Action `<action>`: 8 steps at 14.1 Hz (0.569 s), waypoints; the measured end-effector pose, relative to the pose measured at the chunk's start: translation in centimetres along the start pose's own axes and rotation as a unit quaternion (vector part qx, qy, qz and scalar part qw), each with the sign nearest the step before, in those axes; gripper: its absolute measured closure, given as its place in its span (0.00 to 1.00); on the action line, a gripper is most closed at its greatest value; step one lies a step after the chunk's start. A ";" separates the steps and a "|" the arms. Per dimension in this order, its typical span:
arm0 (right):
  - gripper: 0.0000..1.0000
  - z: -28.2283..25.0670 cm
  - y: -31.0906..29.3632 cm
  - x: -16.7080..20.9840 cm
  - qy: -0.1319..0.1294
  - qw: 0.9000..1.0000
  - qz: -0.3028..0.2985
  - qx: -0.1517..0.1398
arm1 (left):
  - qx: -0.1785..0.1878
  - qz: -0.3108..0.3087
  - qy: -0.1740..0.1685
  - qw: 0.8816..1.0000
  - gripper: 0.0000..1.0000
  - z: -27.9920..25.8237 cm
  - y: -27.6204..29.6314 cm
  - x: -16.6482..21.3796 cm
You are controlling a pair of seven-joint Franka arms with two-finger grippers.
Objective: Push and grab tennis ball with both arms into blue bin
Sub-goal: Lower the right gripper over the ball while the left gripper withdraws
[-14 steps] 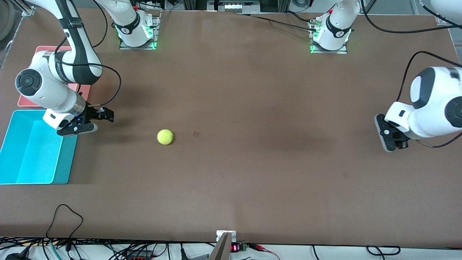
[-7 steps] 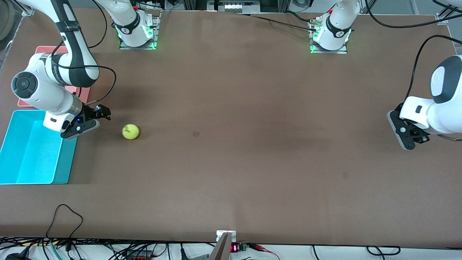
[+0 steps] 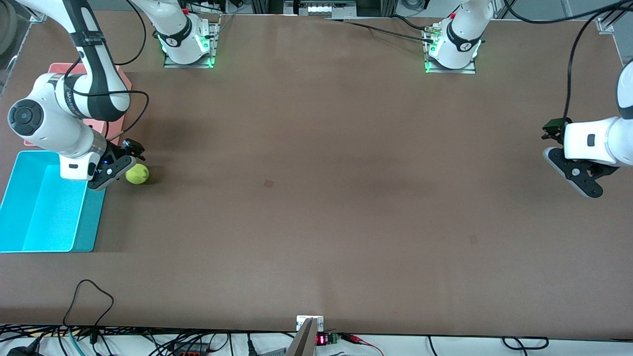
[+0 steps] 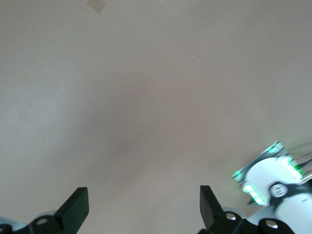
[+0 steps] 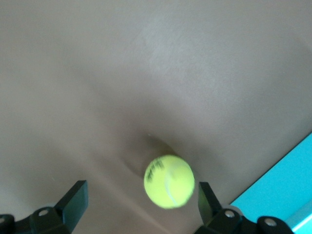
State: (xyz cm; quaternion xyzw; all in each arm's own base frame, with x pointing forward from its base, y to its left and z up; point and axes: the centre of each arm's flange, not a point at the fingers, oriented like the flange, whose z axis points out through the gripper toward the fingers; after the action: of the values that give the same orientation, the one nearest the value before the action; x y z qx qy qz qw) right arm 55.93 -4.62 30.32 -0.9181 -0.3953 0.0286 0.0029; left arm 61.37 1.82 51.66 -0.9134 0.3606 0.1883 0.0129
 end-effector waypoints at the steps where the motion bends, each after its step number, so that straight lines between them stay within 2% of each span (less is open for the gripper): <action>1: 0.00 0.4 0.5 -0.6 -0.002 0.999 -0.032 0.003 | 0.001 -0.020 -0.002 1.000 0.00 -0.6 0.9 0.1; 4: 0.00 1.6 1.4 -1.9 -0.018 0.992 -0.123 0.005 | 0.002 -0.054 -0.008 0.999 0.00 -1.5 1.9 -0.3; 8: 0.00 1.7 2.1 -1.9 -0.045 0.976 -0.214 -0.012 | 0.018 -0.071 0.004 0.997 0.00 -4.4 3.1 -1.4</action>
State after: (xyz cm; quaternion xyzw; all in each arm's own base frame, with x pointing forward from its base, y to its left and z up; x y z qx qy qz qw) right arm 56.02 -7.44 28.70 -0.8102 -0.5823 0.0645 -0.0196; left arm 59.80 -0.25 56.56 -0.9370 0.2985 0.1766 0.0410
